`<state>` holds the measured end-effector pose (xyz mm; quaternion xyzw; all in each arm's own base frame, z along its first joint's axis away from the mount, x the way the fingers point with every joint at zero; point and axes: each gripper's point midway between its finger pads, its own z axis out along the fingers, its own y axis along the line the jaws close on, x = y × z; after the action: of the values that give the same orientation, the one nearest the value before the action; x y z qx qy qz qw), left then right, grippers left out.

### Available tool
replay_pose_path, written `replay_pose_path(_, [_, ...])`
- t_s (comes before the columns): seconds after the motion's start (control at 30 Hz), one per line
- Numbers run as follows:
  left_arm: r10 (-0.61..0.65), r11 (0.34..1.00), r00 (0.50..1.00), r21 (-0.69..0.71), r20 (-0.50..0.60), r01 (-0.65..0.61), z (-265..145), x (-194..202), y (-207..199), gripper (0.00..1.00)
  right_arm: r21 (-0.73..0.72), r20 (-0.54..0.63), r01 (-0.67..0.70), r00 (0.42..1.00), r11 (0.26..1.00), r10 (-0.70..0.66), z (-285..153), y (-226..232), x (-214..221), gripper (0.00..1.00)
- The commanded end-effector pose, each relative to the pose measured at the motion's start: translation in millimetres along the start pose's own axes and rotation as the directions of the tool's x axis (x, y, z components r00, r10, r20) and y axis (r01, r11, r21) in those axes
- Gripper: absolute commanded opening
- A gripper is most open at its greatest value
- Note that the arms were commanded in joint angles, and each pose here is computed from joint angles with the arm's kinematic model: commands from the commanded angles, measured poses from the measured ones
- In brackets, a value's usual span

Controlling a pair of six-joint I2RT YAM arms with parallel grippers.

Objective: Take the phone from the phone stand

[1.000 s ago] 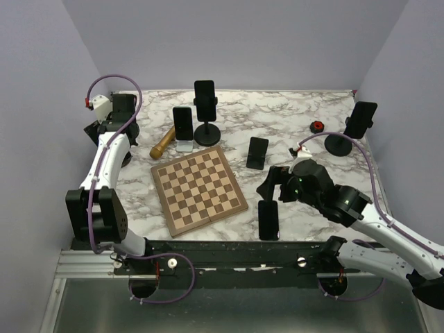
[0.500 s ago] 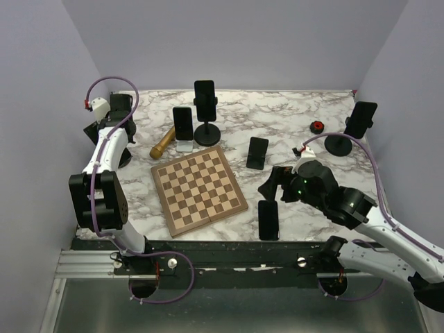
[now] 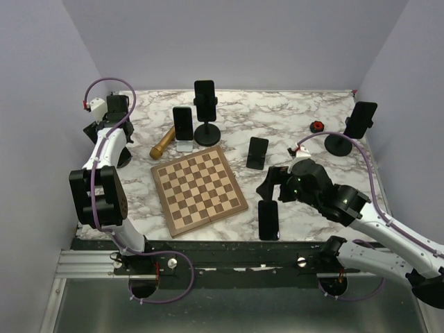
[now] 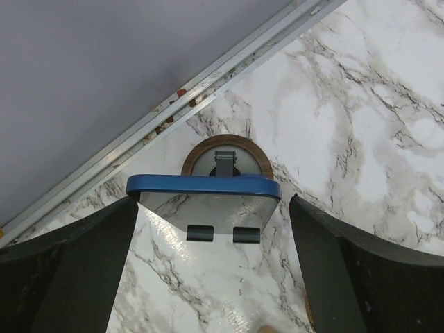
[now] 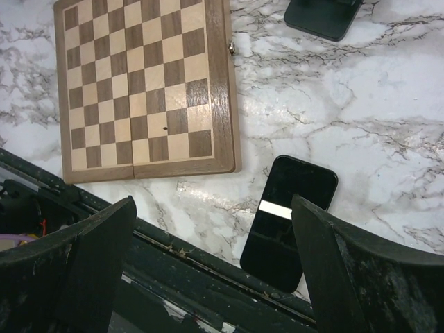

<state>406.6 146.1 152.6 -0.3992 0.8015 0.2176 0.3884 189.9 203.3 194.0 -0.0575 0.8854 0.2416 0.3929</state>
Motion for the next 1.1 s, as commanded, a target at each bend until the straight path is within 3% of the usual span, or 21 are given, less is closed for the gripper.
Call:
replay_pose_path(0.0, [-0.008,1.0,1.0,0.016,0.004,0.008,7.3,-3.2,-5.2,0.99,0.005,0.027,0.005,1.0,1.0,-0.005,-1.3,3.7,-10.3,1.0])
replay_pose_path(0.43, [-0.018,0.999,1.0,-0.039,-0.002,0.018,18.1,1.0,13.0,0.98,-0.012,0.001,-0.03,1.0,0.999,0.03,7.7,11.6,-7.3,1.0])
replay_pose_path(0.63, [-0.025,1.0,1.0,0.015,-0.012,0.025,21.3,1.7,6.8,0.94,-0.02,-0.004,-0.031,1.0,0.999,0.031,7.5,15.8,-10.3,1.0])
replay_pose_path(0.8, [-0.021,0.999,1.0,0.028,-0.004,0.021,23.2,-0.5,3.8,0.85,-0.016,-0.016,-0.029,0.999,0.999,0.029,10.5,17.7,-10.4,1.0])
replay_pose_path(1.07, [-0.016,1.0,1.0,0.021,0.013,0.015,20.3,-4.3,5.6,0.59,-0.017,-0.015,-0.056,0.998,0.998,0.056,12.0,16.9,-7.3,1.0])
